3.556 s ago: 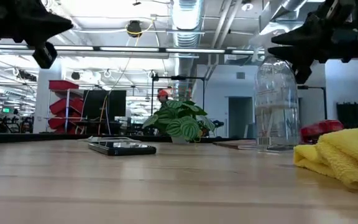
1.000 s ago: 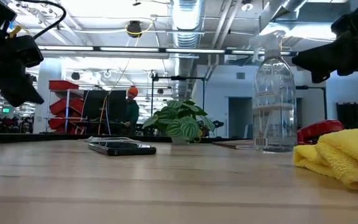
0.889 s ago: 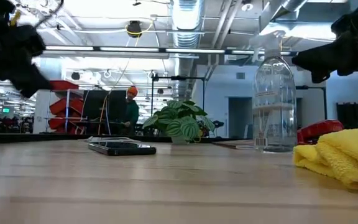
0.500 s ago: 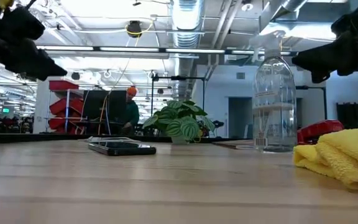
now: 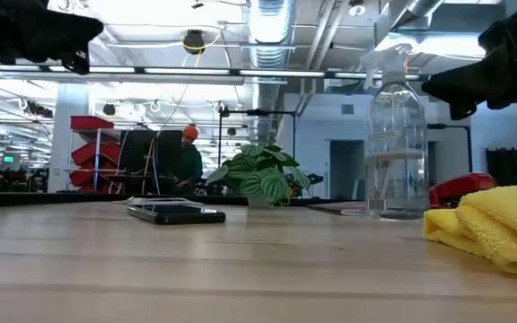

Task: Apply microfiber cloth
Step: Return to home position

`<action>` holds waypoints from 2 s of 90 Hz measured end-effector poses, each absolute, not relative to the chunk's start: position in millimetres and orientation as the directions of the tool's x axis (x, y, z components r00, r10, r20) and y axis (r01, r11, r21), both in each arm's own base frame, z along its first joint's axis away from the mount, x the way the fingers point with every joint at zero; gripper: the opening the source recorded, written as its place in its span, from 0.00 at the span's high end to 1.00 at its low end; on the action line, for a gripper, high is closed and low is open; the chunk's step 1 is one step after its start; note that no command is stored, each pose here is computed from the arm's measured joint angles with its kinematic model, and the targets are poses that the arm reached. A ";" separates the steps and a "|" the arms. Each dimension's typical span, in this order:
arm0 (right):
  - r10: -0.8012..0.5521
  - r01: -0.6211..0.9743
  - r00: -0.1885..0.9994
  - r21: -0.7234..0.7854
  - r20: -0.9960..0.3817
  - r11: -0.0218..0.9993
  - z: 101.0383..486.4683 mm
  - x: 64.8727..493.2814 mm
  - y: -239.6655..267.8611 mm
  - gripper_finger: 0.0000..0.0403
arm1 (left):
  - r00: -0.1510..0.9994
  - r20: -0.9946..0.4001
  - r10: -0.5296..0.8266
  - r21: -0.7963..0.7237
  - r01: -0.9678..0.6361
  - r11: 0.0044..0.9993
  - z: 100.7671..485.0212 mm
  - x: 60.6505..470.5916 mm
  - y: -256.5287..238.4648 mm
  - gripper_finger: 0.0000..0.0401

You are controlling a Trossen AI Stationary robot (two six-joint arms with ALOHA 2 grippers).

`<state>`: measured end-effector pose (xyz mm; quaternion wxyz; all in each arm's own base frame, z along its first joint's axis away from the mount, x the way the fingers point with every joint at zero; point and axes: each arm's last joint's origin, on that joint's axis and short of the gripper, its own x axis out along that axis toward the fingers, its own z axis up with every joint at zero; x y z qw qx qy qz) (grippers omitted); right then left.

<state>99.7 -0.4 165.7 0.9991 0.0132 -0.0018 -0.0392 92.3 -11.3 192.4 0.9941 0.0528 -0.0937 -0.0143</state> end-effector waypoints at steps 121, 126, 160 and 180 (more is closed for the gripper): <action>-0.078 0.078 0.997 0.026 0.004 0.997 166.1 99.6 -0.4 0.76 | 0.998 0.018 0.061 0.055 -0.062 0.997 167.8 97.2 4.6 1.00; -0.078 0.078 0.997 0.026 0.004 0.997 166.1 99.6 -0.4 0.76 | 0.998 0.018 0.060 0.055 -0.061 0.997 167.7 97.3 4.5 1.00; -0.078 0.078 0.997 0.027 0.004 0.997 166.1 99.6 -0.4 0.76 | 0.998 0.018 0.060 0.055 -0.061 0.997 167.6 97.3 4.5 1.00; -0.078 0.078 0.997 0.027 0.004 0.997 166.1 99.6 -0.4 0.76 | 0.998 0.018 0.060 0.055 -0.061 0.997 167.6 97.3 4.5 1.00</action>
